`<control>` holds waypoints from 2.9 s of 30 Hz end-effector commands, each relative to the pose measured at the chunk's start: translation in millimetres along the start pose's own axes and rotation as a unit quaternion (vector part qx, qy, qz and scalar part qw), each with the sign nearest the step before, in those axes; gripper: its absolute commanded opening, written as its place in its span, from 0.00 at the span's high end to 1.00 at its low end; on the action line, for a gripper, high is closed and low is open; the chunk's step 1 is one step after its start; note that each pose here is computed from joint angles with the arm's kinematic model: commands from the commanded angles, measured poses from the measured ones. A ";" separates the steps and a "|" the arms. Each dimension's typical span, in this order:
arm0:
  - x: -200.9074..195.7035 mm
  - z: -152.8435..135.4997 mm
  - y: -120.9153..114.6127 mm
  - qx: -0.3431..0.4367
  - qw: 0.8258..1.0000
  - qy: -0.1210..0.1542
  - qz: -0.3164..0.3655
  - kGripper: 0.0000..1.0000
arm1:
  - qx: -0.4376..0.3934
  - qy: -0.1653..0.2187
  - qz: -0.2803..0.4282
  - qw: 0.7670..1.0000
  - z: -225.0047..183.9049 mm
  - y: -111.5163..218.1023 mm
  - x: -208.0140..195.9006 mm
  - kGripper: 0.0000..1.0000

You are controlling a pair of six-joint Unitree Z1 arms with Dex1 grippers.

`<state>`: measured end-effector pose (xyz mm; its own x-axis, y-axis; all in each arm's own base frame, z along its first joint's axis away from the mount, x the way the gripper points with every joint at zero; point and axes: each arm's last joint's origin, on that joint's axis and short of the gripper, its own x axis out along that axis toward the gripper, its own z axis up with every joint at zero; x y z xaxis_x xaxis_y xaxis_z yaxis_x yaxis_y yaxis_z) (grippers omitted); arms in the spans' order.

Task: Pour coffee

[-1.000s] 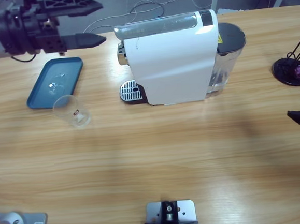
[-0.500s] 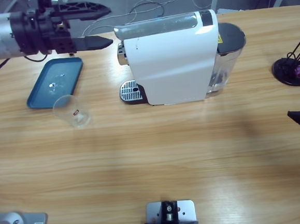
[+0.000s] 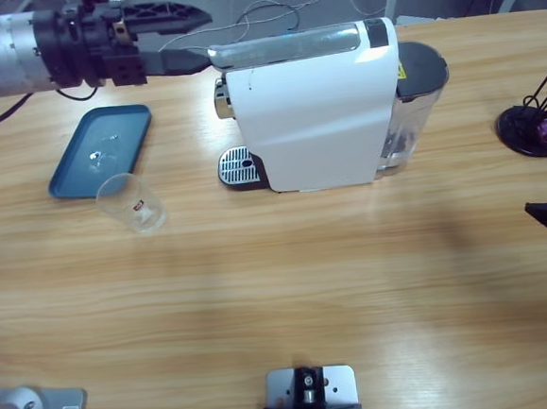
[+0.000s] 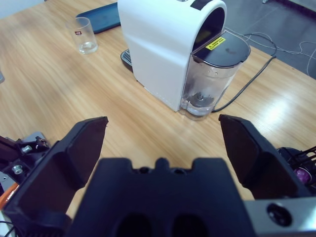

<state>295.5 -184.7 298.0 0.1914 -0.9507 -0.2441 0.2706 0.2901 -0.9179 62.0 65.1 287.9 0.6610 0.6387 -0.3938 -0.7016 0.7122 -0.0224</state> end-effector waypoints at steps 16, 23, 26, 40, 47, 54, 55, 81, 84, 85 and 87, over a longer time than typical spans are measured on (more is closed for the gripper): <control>-11.0 10.0 -77.2 0.106 0.993 -0.024 -0.036 0.54 | 0.015 0.000 -0.002 1.000 -9.2 -0.6 -5.9 0.00; -88.6 -66.2 -114.4 0.308 0.917 -0.106 0.228 0.09 | 0.100 0.107 -0.127 0.981 21.9 -13.7 -1.6 0.00; -112.2 -103.0 -99.8 0.355 0.872 -0.091 0.324 0.02 | 0.203 0.136 -0.227 0.943 34.0 -39.6 7.6 0.00; -170.3 -196.2 -26.5 0.375 0.841 -0.071 0.385 0.11 | 0.357 0.184 -0.331 0.854 -6.4 -98.9 73.5 0.46; -160.2 -193.5 -13.3 0.376 0.837 -0.076 0.390 0.11 | 0.358 0.219 -0.360 0.833 -19.6 -113.8 93.6 0.46; -162.2 -195.3 -12.9 0.379 0.836 -0.084 0.387 0.11 | 0.374 0.232 -0.396 0.806 -35.3 -135.0 101.6 0.45; -161.8 -195.1 -12.8 0.379 0.836 -0.083 0.388 0.11 | 0.374 0.234 -0.395 0.806 -36.7 -136.3 104.2 0.45; -160.9 -194.2 -12.6 0.378 0.836 -0.082 0.390 0.11 | 0.361 0.201 -0.411 0.813 -66.5 -146.2 130.6 0.46; -160.9 -194.2 -12.7 0.379 0.836 -0.082 0.390 0.11 | 0.362 0.203 -0.413 0.811 -70.1 -149.1 136.6 0.46; -160.9 -194.2 -12.6 0.378 0.836 -0.082 0.390 0.11 | 0.362 0.205 -0.413 0.810 -71.5 -149.6 138.0 0.46; -160.7 -194.0 -12.4 0.378 0.836 -0.081 0.390 0.11 | 0.361 0.207 -0.416 0.809 -73.9 -150.7 140.4 0.46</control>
<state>79.8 -57.5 298.9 0.7061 -0.4450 -0.5508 0.5062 0.8612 -0.0468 235.4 29.0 189.6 0.6245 -0.1540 -0.7657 0.3472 0.9329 0.0955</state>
